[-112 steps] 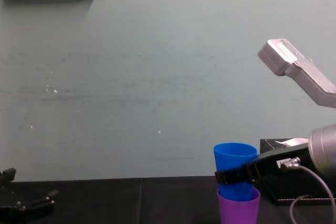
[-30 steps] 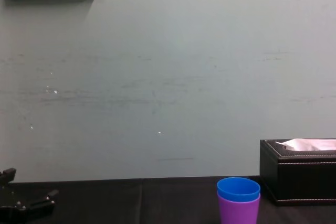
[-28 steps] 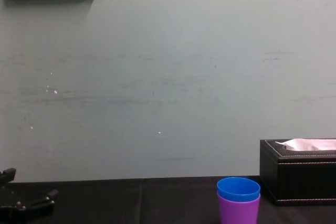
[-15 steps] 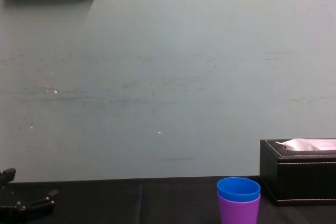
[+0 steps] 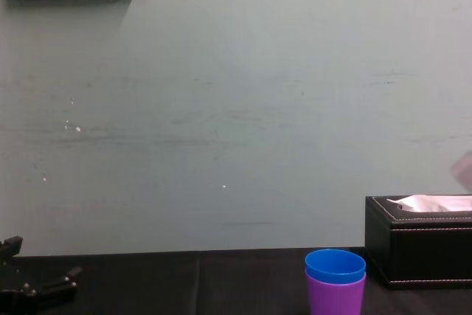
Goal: Stack the three plastic cups sequentially using one hand.
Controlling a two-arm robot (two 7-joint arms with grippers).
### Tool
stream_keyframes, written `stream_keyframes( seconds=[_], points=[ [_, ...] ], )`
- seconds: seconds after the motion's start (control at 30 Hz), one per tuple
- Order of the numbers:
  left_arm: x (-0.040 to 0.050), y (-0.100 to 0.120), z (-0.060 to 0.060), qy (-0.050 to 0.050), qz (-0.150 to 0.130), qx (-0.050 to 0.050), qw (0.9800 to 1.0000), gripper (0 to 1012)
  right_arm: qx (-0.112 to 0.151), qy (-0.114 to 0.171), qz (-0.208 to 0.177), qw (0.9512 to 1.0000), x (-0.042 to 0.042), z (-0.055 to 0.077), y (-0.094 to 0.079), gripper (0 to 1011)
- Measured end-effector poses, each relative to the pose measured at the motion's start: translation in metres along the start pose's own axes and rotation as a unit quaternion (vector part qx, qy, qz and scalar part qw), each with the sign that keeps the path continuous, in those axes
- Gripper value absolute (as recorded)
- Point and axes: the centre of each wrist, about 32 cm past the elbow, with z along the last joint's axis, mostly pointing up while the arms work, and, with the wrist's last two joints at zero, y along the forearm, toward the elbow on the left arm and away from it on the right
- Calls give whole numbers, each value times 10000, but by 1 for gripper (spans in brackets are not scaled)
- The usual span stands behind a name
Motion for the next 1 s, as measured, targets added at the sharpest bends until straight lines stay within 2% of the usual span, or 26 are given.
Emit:
stream_keyframes(
  seconds=[0.4,1.0],
  points=[
    [0,0,0,0,0,0,10000,1000,-51,7,-154,9999,-60,51,156,1000],
    [0,0,0,0,0,0,10000,1000,-22,48,-257,9997,-62,111,331,1000]
  ],
)
